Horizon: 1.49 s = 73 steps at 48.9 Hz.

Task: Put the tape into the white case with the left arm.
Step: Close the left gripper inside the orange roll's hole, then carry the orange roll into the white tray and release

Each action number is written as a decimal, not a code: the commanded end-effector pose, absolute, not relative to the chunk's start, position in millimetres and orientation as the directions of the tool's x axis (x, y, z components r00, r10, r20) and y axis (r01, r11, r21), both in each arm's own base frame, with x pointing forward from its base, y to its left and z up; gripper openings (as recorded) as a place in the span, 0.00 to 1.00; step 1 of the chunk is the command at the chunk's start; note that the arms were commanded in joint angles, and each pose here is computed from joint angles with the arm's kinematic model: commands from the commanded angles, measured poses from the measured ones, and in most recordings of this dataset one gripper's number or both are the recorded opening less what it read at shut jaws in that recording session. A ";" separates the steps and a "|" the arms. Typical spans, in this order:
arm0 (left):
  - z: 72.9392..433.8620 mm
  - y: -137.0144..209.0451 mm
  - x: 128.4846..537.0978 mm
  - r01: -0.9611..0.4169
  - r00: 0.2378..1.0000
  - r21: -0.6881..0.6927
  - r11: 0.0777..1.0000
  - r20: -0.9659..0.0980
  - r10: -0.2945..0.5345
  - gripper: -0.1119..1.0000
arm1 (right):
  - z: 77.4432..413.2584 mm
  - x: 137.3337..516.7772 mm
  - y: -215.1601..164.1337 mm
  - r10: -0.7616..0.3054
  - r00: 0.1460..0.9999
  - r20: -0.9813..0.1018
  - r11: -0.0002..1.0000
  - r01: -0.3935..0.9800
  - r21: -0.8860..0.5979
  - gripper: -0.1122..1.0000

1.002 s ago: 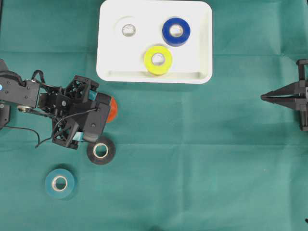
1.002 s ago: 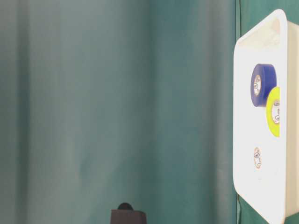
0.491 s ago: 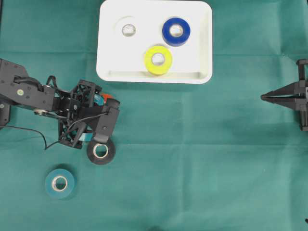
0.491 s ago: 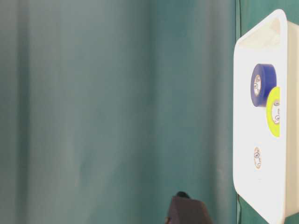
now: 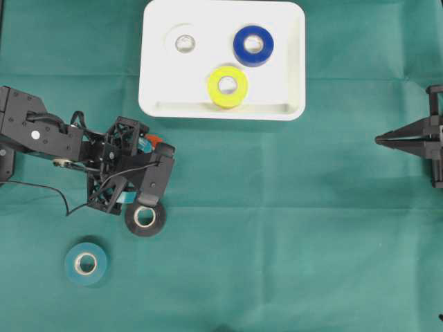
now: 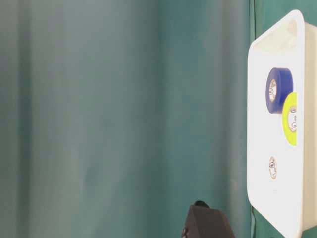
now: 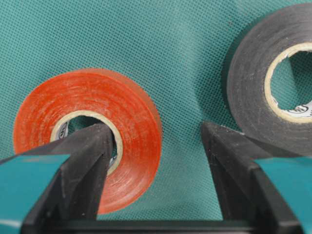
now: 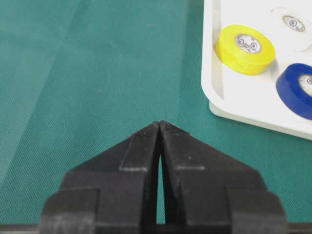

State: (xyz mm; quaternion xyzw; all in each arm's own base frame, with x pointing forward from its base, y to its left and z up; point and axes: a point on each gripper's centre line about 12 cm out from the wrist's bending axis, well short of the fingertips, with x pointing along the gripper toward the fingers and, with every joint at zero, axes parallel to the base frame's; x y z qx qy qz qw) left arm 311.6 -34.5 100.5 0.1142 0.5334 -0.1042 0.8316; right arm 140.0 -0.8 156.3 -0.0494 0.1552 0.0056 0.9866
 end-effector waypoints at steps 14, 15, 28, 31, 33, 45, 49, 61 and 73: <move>109.4 -33.8 319.3 0.288 0.438 0.085 0.954 -0.897 -0.053 0.32 | 160.6 142.2 -0.9 -0.005 0.956 -0.294 0.995 -0.024 -0.093 0.01; 108.9 -33.8 319.3 0.288 0.437 0.084 0.954 -0.898 -0.053 0.32 | 160.6 142.2 -0.7 -0.003 0.956 -0.294 0.995 -0.026 -0.096 0.01; 113.0 -34.2 322.9 0.286 0.448 0.086 0.954 -0.892 -0.054 0.32 | 161.1 142.3 -0.9 -0.005 0.956 -0.294 0.995 -0.024 -0.094 0.01; 116.1 -34.8 323.9 0.287 0.451 0.087 0.954 -0.891 -0.055 0.32 | 161.3 142.4 -0.7 -0.003 0.956 -0.292 0.995 -0.026 -0.096 0.01; 119.6 -35.9 324.3 0.290 0.450 0.086 0.953 -0.891 -0.057 0.32 | 160.5 142.1 -0.9 -0.005 0.955 -0.295 0.995 -0.024 -0.094 0.01; 148.0 -39.5 322.1 0.305 0.430 0.080 0.949 -0.901 -0.062 0.32 | 160.6 142.2 -0.9 -0.005 0.956 -0.294 0.995 -0.025 -0.096 0.01; 160.1 -42.1 322.4 0.312 0.438 0.082 0.947 -0.897 -0.067 0.32 | 160.6 142.2 -0.9 -0.005 0.956 -0.294 0.995 -0.024 -0.094 0.01; 175.3 -43.9 324.3 0.316 0.466 0.089 0.944 -0.882 -0.073 0.32 | 160.6 142.2 -0.9 -0.005 0.956 -0.294 0.995 -0.024 -0.094 0.01; 175.4 -30.0 329.2 0.281 0.473 0.096 0.955 -0.880 -0.051 0.32 | 160.5 142.1 -0.9 -0.005 0.955 -0.295 0.995 -0.024 -0.094 0.01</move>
